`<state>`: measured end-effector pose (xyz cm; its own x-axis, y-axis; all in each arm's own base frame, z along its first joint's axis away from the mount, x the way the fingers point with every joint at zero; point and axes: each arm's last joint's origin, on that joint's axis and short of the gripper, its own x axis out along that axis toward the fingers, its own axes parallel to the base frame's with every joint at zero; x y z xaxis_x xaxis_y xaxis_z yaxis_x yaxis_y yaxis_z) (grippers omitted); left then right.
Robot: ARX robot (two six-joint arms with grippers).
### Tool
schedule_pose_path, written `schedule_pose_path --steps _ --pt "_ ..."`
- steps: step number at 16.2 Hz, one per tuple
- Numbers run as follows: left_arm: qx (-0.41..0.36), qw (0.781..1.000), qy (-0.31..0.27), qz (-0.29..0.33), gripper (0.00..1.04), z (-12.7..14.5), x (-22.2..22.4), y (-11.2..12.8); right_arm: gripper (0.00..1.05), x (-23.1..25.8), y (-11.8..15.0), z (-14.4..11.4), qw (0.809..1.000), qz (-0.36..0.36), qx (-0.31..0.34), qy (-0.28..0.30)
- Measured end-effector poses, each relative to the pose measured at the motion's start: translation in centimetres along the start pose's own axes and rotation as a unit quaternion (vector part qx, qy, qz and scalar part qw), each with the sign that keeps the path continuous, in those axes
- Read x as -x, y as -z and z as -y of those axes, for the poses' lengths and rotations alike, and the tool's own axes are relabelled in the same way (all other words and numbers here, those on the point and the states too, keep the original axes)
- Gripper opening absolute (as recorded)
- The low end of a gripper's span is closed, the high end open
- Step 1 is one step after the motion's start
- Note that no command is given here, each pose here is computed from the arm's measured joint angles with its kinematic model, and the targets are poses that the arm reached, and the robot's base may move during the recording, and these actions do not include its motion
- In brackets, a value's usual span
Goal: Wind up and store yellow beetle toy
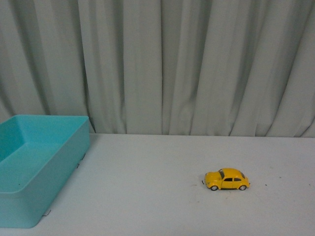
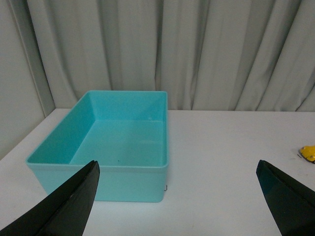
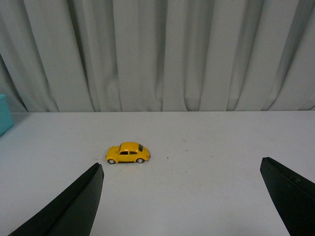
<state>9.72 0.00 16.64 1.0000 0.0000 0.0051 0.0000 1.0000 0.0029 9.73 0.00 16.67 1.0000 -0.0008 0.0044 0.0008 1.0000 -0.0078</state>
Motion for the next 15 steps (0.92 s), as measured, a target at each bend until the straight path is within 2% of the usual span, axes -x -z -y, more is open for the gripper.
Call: schedule_pose_path --steps 15 --pt "0.0 1.0 0.0 0.0 0.98 0.0 0.0 0.0 0.98 0.0 0.0 0.0 1.0 0.0 0.0 0.0"
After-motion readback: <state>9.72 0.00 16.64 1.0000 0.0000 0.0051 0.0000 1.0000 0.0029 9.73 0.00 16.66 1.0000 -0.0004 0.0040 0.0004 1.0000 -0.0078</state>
